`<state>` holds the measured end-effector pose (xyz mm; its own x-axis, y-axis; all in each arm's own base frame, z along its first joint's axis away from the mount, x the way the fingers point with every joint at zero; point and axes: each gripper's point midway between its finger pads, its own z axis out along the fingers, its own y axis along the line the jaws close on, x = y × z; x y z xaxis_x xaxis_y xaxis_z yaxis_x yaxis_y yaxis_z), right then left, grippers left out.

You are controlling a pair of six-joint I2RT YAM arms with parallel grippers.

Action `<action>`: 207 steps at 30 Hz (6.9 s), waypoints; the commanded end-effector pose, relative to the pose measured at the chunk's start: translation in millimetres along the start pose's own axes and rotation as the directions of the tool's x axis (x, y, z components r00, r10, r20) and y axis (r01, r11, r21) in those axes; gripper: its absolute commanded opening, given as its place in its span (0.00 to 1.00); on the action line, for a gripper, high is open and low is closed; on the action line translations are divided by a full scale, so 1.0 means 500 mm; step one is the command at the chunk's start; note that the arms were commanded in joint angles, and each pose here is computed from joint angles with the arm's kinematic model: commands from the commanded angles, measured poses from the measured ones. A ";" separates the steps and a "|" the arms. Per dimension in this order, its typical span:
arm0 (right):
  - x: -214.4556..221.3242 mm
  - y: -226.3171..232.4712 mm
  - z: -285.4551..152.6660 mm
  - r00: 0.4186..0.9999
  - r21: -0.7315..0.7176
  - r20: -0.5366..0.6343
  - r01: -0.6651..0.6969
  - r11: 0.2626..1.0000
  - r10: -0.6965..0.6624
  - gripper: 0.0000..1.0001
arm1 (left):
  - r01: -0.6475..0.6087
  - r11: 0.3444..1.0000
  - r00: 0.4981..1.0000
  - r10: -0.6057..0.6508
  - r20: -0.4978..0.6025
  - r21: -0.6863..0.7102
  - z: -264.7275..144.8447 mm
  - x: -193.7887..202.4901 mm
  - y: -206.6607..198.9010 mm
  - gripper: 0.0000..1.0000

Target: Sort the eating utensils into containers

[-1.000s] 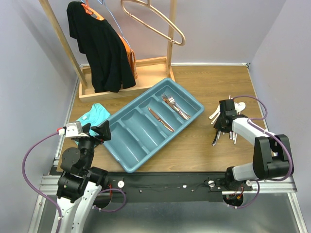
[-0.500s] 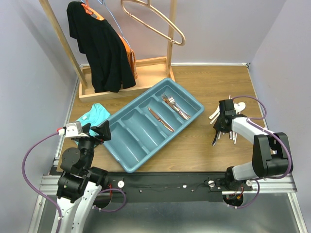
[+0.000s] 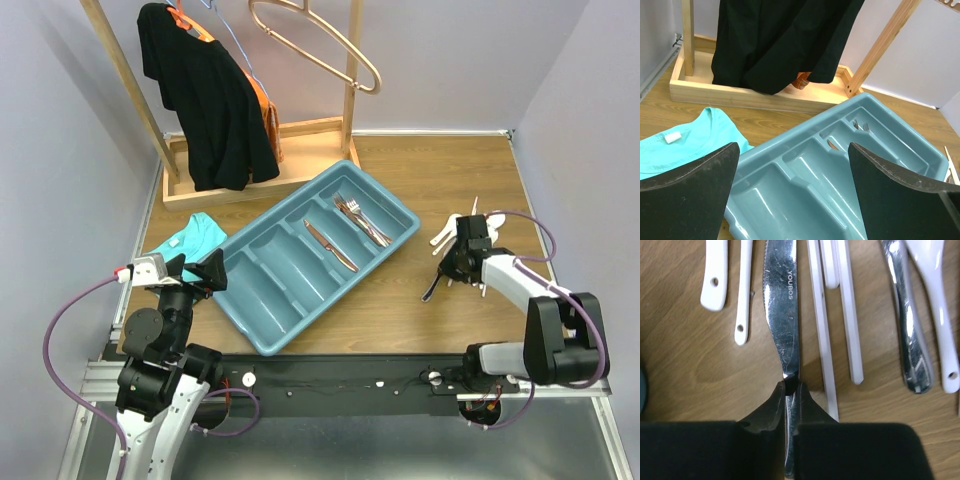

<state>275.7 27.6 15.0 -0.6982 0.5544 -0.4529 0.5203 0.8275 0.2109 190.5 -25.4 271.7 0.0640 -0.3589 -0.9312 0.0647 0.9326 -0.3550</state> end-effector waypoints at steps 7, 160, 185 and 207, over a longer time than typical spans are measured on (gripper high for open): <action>0.172 -0.044 -0.070 0.961 -0.023 -0.254 -0.121 0.992 0.111 0.02 | 0.007 0.999 0.999 -0.009 0.052 0.035 -0.016 -0.022 -0.009 0.99; -0.226 -0.033 -0.102 0.986 0.135 0.146 0.054 0.989 -0.074 0.66 | 0.003 0.999 0.999 -0.005 0.053 0.040 -0.018 -0.022 -0.010 0.99; -0.155 -0.126 0.032 0.998 0.177 -0.014 -0.056 0.983 0.059 0.42 | 0.001 0.999 0.999 -0.003 0.050 0.037 -0.016 -0.020 -0.009 0.99; -0.065 -0.132 0.069 0.986 0.131 -0.169 0.014 0.991 0.008 0.17 | 0.004 0.999 0.998 -0.006 0.056 0.037 -0.018 -0.023 -0.009 0.99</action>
<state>307.4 -67.2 15.2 -0.7122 0.5596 -0.4239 0.5924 0.8031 0.0649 189.8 -28.0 272.0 0.0605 -0.3593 -0.9313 0.0788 0.9318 -0.3544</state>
